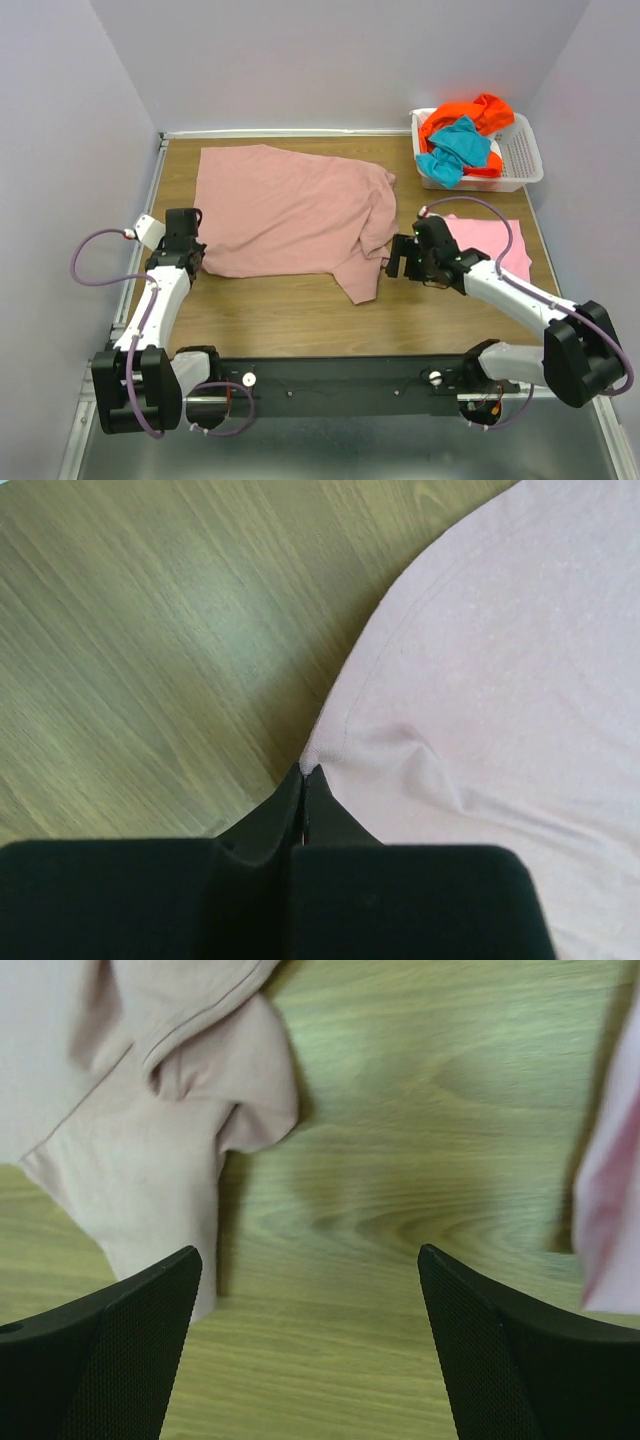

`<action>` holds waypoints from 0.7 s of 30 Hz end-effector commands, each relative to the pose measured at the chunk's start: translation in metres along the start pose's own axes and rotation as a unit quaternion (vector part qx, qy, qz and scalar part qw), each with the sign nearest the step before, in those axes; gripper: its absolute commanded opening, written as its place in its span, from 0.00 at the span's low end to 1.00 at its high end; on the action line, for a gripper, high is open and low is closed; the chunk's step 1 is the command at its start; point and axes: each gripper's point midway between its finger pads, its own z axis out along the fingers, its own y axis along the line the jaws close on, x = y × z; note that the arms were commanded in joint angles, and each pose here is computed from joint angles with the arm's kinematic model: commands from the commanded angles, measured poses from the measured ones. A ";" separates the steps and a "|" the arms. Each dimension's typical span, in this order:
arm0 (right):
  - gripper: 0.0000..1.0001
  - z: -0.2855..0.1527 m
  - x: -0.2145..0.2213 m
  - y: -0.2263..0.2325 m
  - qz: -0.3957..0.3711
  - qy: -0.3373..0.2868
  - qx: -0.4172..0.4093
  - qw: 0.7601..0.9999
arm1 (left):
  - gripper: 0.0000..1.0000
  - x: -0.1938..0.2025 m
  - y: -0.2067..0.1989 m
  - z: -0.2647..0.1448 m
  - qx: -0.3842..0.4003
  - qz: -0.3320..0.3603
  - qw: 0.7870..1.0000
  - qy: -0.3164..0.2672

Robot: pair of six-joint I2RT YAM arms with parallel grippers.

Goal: Fold and stack the t-shirts
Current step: Flatten the tshirt out

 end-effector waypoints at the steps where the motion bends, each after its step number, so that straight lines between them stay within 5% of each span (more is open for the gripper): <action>1: 0.95 -0.005 0.025 0.025 -0.022 0.034 -0.038 0.998 | 0.00 0.004 0.005 0.004 -0.008 0.014 1.000 0.006; 8: 0.89 0.008 0.043 0.051 -0.031 0.044 -0.036 0.998 | 0.00 0.009 0.002 0.004 0.009 0.016 1.000 0.014; 13: 0.76 0.023 0.046 0.073 -0.044 0.050 -0.040 0.997 | 0.00 0.009 0.000 0.003 0.014 0.021 1.000 0.015; 21: 0.22 0.043 0.044 0.072 -0.039 0.040 -0.004 0.998 | 0.00 0.005 -0.006 -0.003 0.030 0.019 0.999 0.012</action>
